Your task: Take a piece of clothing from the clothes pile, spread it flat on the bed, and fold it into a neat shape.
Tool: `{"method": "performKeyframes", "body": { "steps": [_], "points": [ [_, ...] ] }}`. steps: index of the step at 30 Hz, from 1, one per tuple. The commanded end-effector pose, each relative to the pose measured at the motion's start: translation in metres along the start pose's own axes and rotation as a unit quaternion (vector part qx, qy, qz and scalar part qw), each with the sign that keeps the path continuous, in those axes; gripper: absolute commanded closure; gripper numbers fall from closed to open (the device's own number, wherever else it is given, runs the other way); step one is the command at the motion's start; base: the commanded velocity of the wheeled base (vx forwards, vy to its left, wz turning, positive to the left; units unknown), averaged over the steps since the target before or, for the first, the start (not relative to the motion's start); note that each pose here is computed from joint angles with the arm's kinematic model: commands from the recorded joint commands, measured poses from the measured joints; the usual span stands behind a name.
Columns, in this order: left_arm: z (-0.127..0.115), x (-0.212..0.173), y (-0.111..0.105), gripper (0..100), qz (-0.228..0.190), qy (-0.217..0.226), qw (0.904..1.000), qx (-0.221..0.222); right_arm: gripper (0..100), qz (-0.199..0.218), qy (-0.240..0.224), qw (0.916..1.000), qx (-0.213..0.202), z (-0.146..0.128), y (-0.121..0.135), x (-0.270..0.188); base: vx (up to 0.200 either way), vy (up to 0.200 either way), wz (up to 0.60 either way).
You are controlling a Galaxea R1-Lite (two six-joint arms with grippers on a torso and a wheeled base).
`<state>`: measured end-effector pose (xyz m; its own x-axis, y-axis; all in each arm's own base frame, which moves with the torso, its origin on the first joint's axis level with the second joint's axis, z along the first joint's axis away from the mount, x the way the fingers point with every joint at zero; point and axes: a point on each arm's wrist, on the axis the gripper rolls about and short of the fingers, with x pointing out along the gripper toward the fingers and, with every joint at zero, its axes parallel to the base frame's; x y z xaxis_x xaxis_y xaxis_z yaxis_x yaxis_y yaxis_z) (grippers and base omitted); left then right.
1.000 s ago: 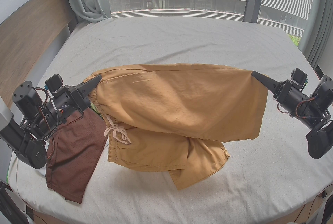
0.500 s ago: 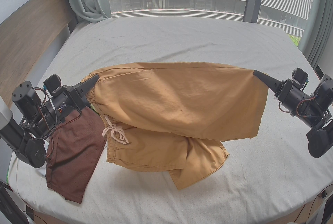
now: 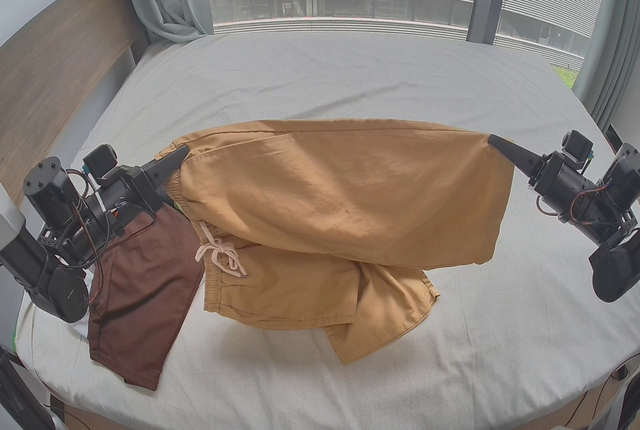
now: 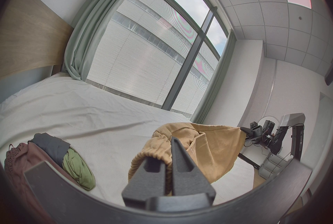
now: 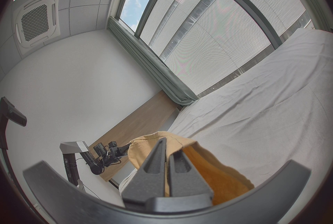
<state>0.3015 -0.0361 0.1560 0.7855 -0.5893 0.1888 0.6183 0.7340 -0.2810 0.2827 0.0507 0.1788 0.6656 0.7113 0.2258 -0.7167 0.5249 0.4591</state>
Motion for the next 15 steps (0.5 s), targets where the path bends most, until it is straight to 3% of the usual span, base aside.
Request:
{"method": "performKeyframes", "body": {
  "steps": [1,11,15],
  "points": [
    [-0.001,0.0,0.001,100,0.002,0.001,1.0,-0.001,100,-0.001,-0.001,1.0,0.0,0.0,-0.001,0.0,0.0,0.0,0.0],
    [-0.002,0.001,0.001,100,0.0,0.002,1.0,-0.002,100,-0.004,0.0,1.0,-0.001,-0.001,-0.005,0.002,0.0,0.0,0.0],
    [-0.002,0.002,-0.001,100,0.002,0.001,1.0,-0.006,100,-0.019,-0.002,0.9998,0.0,-0.001,-0.018,0.003,0.0,0.0,0.0]
  ]
}}
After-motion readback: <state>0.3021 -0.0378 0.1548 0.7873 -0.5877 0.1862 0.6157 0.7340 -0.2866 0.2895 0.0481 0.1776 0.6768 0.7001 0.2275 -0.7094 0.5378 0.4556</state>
